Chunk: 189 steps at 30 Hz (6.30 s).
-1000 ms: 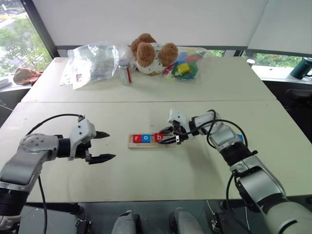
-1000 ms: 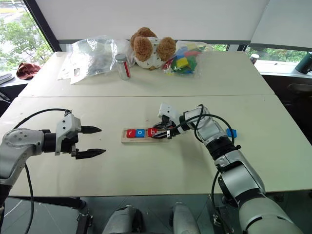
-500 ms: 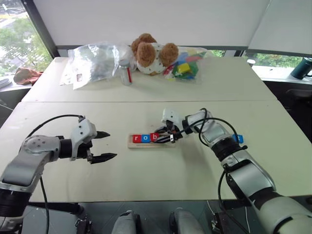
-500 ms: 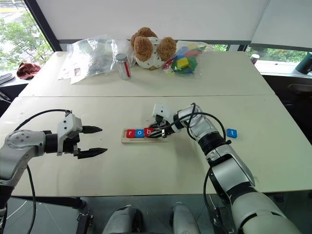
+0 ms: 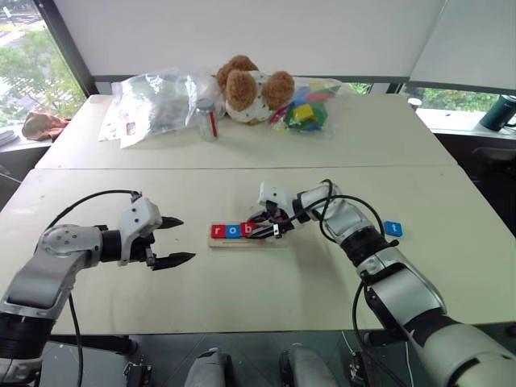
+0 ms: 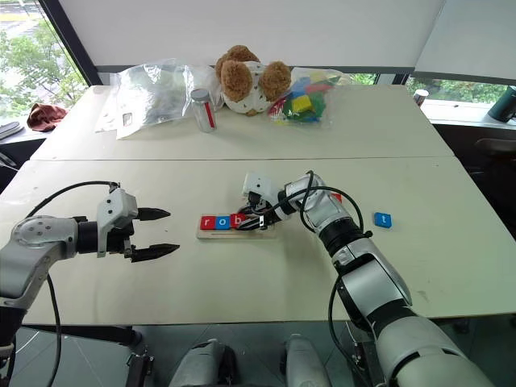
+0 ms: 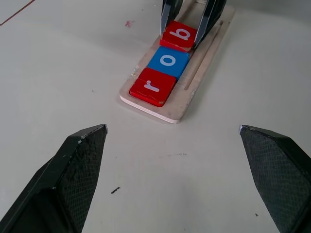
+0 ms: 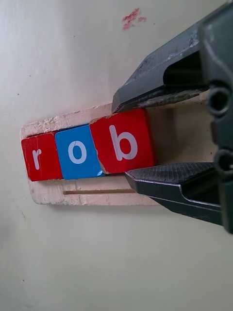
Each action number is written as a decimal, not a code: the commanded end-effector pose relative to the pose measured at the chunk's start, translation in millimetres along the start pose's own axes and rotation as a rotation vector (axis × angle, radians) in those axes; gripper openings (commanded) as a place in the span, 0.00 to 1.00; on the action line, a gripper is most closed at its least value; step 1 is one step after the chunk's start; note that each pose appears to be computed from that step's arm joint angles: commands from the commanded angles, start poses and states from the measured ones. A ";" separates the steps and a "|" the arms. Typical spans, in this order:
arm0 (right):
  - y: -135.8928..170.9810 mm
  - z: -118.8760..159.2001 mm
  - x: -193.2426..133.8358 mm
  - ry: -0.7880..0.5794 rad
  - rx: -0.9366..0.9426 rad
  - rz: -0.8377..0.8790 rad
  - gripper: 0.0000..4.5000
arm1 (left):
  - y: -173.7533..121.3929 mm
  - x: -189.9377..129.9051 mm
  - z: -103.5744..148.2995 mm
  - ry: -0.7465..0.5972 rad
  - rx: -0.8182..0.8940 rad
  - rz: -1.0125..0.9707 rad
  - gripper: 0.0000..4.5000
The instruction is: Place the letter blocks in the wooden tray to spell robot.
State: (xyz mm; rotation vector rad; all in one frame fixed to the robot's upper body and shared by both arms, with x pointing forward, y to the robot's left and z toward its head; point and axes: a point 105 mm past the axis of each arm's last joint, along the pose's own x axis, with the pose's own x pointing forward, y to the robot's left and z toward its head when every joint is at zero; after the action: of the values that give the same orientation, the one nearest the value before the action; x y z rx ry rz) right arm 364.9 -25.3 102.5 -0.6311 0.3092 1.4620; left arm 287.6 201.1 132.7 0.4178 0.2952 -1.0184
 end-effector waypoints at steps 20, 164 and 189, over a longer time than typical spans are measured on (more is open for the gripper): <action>-3.7 15.3 -1.1 -0.012 -0.004 -0.011 0.37 | 9.7 4.7 8.4 -0.025 0.053 0.026 1.00; 47.8 -90.4 -156.4 0.043 0.109 -0.310 0.98 | -16.4 36.0 51.5 -0.068 0.146 -0.234 1.00; 15.5 -26.5 -107.9 -0.055 0.008 -0.194 0.25 | -3.2 11.0 37.3 0.012 0.120 -0.143 1.00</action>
State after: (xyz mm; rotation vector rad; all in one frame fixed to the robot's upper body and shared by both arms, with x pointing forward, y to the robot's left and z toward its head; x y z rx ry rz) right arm 340.8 -140.0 129.9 -0.5470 0.2325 1.2754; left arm 293.0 166.4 152.3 0.4901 0.3016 -1.1866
